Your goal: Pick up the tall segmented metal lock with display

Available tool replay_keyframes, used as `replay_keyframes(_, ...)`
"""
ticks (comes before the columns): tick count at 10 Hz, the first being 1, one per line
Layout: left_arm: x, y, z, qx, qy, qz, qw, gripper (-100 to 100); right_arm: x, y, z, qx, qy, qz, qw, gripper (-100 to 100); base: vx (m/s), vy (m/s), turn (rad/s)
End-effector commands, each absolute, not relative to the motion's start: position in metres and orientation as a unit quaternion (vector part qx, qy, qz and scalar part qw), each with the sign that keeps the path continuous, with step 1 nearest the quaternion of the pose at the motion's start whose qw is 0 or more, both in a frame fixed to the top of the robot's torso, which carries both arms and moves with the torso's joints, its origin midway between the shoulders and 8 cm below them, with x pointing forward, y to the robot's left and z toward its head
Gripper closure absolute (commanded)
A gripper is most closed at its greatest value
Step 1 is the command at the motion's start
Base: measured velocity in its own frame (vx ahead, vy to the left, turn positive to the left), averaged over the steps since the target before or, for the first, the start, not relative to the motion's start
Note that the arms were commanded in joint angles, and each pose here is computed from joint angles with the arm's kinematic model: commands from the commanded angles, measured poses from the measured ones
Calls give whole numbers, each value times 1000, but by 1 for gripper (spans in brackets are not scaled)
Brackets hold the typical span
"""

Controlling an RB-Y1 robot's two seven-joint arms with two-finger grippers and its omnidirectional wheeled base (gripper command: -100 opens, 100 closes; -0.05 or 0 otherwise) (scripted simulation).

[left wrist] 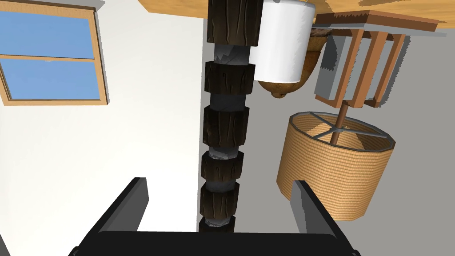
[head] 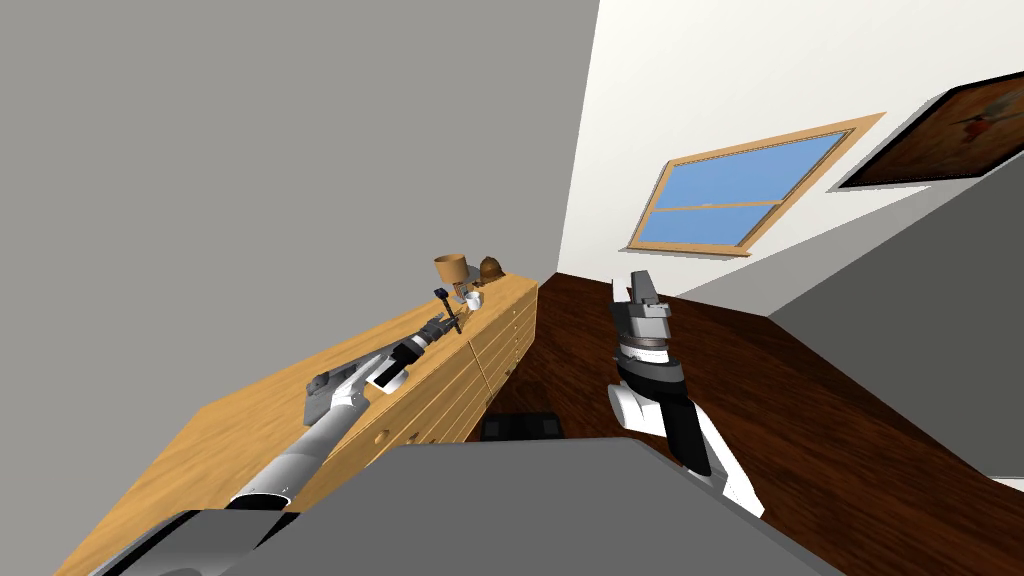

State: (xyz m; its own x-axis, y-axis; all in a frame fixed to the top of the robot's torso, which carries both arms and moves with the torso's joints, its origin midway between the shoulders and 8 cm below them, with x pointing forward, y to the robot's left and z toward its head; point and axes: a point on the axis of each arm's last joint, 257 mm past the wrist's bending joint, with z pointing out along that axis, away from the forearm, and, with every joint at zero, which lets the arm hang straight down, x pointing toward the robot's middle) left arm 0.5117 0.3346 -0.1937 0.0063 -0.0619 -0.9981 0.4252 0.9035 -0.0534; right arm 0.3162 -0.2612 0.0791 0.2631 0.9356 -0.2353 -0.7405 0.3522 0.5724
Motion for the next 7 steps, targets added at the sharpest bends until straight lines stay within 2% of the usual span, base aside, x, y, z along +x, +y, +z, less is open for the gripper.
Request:
replay_keyframes(1, 524, 334, -189, 135, 678, -175, 700, -100, 316, -261, 79, 177, 276, 541, 775, 0, -102, 5, -52)
replay_keyframes(7, 551, 352, -195, 122, 688, -162, 697, -100, 316, -261, 79, 177, 276, 541, 775, 0, -43, -2, -20)
